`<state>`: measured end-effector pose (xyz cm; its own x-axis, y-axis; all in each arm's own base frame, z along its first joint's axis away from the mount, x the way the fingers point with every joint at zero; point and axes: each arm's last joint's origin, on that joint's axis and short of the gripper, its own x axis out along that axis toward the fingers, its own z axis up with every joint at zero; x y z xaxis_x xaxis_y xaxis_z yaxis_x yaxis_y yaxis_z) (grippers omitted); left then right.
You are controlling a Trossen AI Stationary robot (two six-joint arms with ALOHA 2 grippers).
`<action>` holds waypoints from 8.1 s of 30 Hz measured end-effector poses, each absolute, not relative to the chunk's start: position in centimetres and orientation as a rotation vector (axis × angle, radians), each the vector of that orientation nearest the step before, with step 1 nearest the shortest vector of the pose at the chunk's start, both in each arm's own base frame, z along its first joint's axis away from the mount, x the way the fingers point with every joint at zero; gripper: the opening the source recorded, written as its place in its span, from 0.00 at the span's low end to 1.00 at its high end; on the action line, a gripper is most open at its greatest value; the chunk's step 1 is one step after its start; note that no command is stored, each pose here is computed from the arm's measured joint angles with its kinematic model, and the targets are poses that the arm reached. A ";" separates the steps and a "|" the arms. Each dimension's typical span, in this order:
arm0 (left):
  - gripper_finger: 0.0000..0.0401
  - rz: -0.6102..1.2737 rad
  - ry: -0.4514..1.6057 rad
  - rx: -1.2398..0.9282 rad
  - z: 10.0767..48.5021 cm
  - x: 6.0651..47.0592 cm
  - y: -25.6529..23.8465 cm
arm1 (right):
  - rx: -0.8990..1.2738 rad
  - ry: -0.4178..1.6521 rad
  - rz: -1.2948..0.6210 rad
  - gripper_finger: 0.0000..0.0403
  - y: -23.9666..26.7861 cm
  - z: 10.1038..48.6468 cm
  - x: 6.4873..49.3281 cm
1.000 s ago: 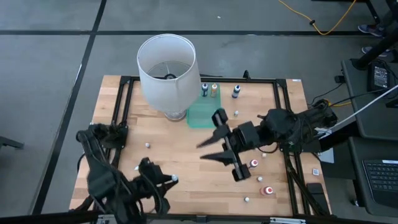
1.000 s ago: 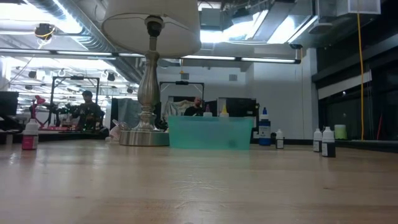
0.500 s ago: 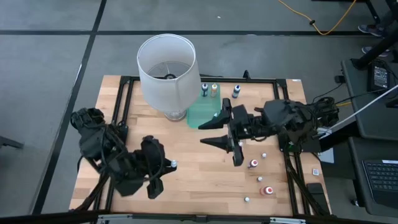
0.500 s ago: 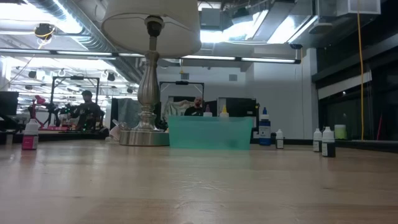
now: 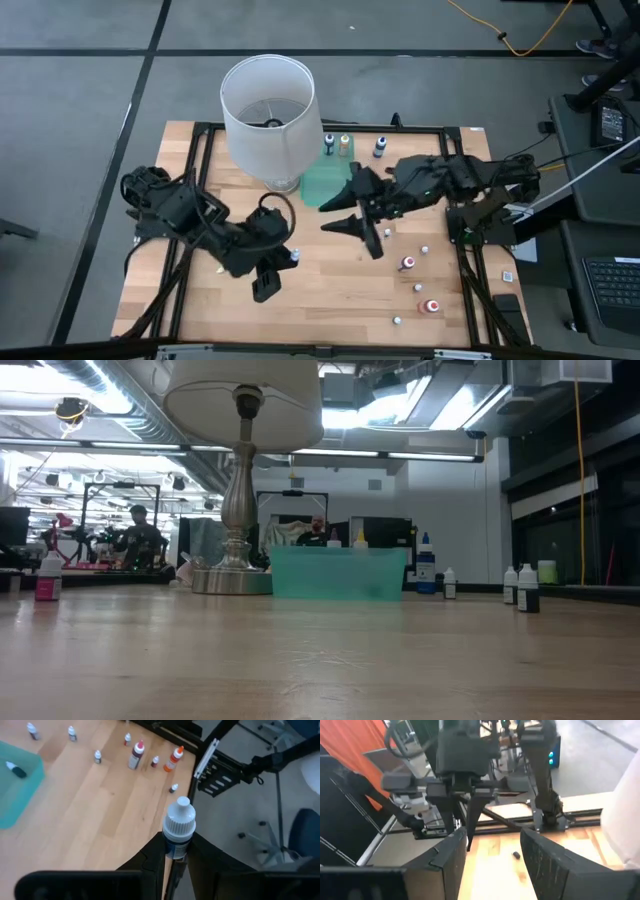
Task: Pick & Place food coloring
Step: Put the small light blue food coloring bottle into the green bin
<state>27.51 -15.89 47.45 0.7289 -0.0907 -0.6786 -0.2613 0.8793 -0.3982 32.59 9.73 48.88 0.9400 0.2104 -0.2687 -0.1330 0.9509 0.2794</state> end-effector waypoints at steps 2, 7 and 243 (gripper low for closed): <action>0.15 0.091 0.767 -0.500 47.4 27.8 -15.4 | 0.274 0.333 0.187 0.47 10.0 48.1 33.3; 0.15 0.101 0.763 -0.485 47.4 28.3 -14.6 | 0.304 0.385 0.215 0.47 10.7 46.5 35.1; 0.67 0.411 0.218 -0.127 50.6 16.1 -18.7 | 0.160 0.785 -0.088 0.13 -9.1 16.0 32.3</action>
<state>16.05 -18.68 50.62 0.8938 0.3820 -0.2350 -0.4091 0.9092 -0.0779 32.31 -9.12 16.02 0.7045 -0.0197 -0.7094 0.1385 0.9842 0.1102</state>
